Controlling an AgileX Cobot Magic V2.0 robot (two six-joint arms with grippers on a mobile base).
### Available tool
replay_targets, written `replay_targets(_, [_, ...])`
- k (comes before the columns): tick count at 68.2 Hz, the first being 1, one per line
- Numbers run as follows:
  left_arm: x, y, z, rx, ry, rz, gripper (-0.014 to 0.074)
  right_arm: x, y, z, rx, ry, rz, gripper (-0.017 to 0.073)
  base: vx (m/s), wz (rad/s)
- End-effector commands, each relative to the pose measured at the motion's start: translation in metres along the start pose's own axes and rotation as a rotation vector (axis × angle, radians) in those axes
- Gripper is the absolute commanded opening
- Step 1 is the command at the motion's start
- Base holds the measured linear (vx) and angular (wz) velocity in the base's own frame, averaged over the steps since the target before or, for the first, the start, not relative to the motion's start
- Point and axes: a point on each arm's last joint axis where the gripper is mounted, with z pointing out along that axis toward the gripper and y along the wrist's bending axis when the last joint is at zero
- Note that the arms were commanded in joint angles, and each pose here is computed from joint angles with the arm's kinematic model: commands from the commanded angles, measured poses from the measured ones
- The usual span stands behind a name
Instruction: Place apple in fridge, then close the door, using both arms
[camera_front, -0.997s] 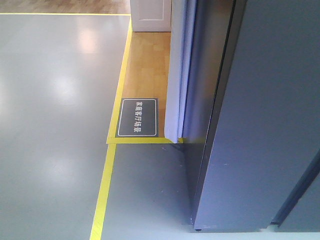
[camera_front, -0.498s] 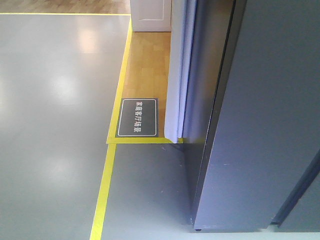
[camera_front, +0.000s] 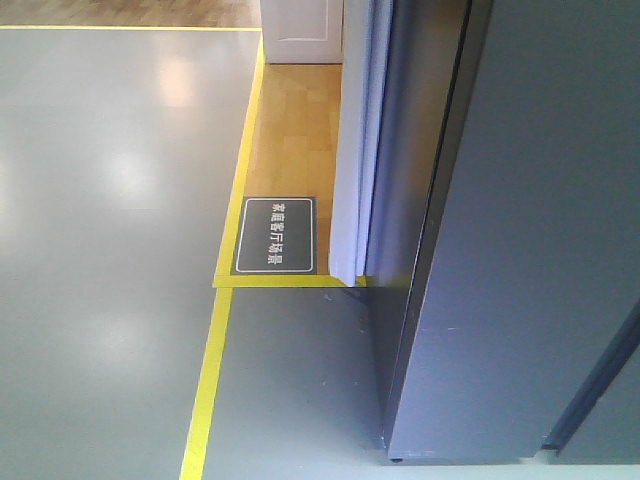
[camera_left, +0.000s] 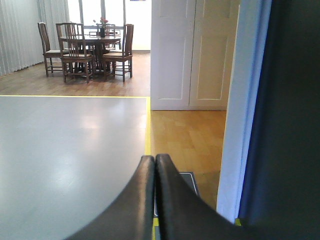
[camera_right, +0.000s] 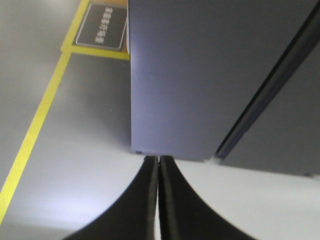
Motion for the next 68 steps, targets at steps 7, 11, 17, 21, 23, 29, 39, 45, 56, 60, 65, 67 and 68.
replay_targets(7, [0.002, 0.000, 0.000, 0.004, -0.057, -0.007, -0.0006, -0.016, 0.002, -0.016, -0.003, -0.298, 0.015, -0.0002, 0.00, 0.00])
replay_targets(11, [0.002, 0.000, 0.000, 0.004, -0.057, -0.007, -0.0006, -0.015, 0.002, -0.011, -0.008, -0.375, 0.031, -0.0002, 0.00, 0.00])
replay_targets(17, [0.002, 0.000, 0.000, 0.004, -0.057, -0.007, -0.0006, -0.010, 0.003, 0.004, -0.010, -0.462, 0.056, -0.0002, 0.00, 0.00])
replay_targets(21, [0.002, 0.000, 0.000, 0.004, -0.057, -0.007, -0.0006, -0.002, 0.003, 0.019, -0.006, -0.511, 0.075, -0.0002, 0.00, 0.00])
replay_targets(23, [0.002, 0.000, 0.000, 0.004, -0.057, -0.007, -0.0006, 0.002, 0.003, 0.025, -0.007, -0.531, 0.087, -0.0002, 0.00, 0.00])
replay_targets(29, [0.002, 0.000, 0.000, 0.004, -0.057, -0.007, -0.0006, 0.016, 0.003, 0.043, -0.014, -0.576, 0.126, -0.0002, 0.00, 0.00])
replay_targets(39, [0.002, 0.000, 0.000, 0.004, -0.057, -0.007, -0.0006, 0.043, 0.006, 0.069, -0.039, -0.614, 0.132, -0.0002, 0.00, 0.00])
replay_targets(45, [0.002, 0.000, 0.000, 0.004, -0.057, -0.007, -0.0006, 0.058, 0.006, 0.083, -0.044, -0.640, 0.133, -0.0002, 0.00, 0.00])
replay_targets(56, [0.002, 0.000, 0.000, 0.004, -0.057, -0.007, -0.0006, 0.070, 0.007, 0.098, -0.046, -0.649, 0.129, -0.0002, 0.00, 0.00])
replay_targets(60, [0.002, 0.000, 0.000, 0.004, -0.057, -0.007, -0.0006, 0.069, 0.007, 0.098, -0.047, -0.662, 0.117, -0.0002, 0.00, 0.00])
replay_targets(65, [0.002, 0.000, 0.000, 0.004, -0.057, -0.007, -0.0006, 0.068, 0.007, 0.097, -0.040, -0.678, 0.105, -0.0002, 0.00, 0.00])
replay_targets(67, [0.002, 0.000, 0.000, 0.004, -0.057, -0.007, -0.0006, 0.068, 0.007, 0.096, -0.038, -0.684, 0.103, -0.0002, 0.00, 0.00])
replay_targets(68, [0.002, 0.000, 0.000, 0.004, -0.057, -0.007, -0.0006, 0.068, 0.007, 0.096, -0.037, -0.685, 0.102, -0.0002, 0.00, 0.00])
